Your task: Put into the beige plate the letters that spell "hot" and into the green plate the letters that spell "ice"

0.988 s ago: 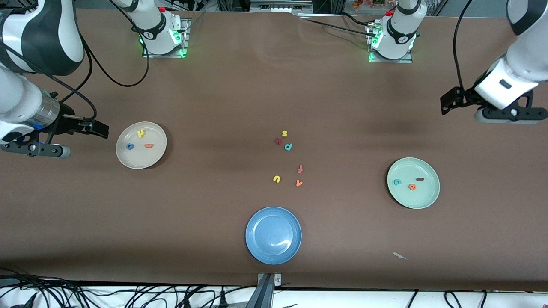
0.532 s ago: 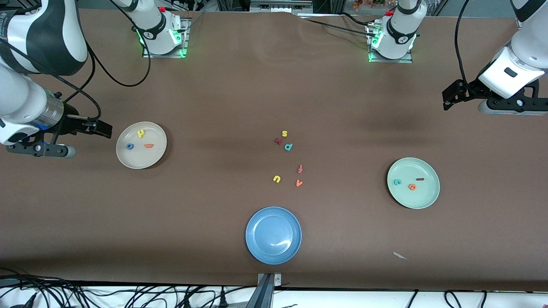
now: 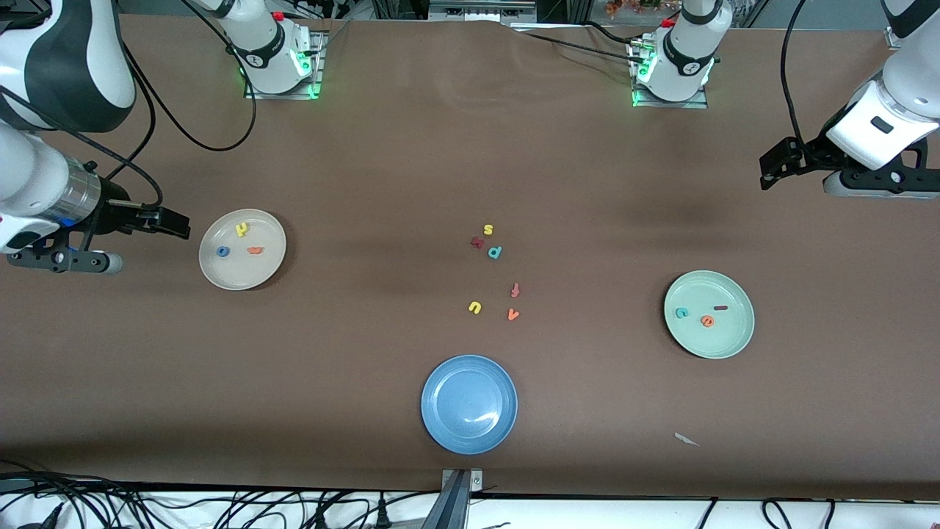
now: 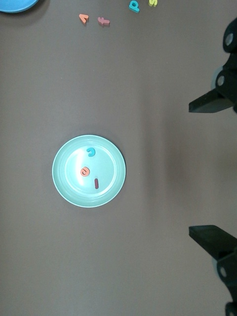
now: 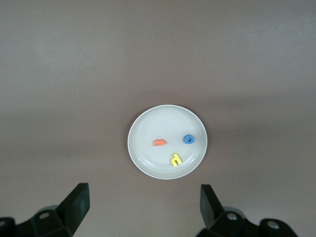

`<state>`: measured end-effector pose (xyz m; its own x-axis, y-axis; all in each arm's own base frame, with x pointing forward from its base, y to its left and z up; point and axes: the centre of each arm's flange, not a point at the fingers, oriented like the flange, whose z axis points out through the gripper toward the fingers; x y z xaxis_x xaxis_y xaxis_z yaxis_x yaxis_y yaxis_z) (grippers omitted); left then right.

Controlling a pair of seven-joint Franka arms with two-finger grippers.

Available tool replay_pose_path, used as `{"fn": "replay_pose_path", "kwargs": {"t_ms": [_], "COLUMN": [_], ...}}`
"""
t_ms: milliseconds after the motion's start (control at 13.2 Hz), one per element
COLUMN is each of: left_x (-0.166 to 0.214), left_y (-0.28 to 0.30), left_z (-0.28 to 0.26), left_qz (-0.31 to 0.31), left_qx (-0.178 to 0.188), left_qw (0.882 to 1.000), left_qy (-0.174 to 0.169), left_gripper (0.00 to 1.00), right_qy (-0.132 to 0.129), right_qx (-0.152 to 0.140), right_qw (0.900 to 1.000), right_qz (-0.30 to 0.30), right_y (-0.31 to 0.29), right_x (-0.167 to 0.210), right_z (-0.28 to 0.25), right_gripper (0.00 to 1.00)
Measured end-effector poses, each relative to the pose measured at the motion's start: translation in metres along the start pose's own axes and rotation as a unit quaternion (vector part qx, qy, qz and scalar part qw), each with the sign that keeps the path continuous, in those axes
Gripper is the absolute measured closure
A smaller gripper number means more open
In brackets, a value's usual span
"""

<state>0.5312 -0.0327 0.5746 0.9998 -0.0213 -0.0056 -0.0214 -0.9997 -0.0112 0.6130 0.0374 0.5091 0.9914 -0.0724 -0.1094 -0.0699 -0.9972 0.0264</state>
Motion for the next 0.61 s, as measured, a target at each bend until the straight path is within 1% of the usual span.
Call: {"fn": "replay_pose_path", "kwargs": {"t_ms": [228, 608], "left_x": [0.0, 0.0], "left_y": [0.0, 0.0], "left_z": [0.0, -0.003], "left_qz": [0.0, 0.0], "left_qx": [0.0, -0.001], "left_qw": [1.0, 1.0], "left_qy": [0.0, 0.003], "left_gripper": [0.0, 0.0], "right_qy": [0.002, 0.01], "right_qx": [0.002, 0.004], "right_qw": [1.0, 1.0], "right_qz": [-0.006, 0.004], "right_y": [-0.008, -0.01], "right_x": [-0.001, -0.003], "right_z": [-0.003, -0.014], "right_gripper": [0.0, 0.0]}}
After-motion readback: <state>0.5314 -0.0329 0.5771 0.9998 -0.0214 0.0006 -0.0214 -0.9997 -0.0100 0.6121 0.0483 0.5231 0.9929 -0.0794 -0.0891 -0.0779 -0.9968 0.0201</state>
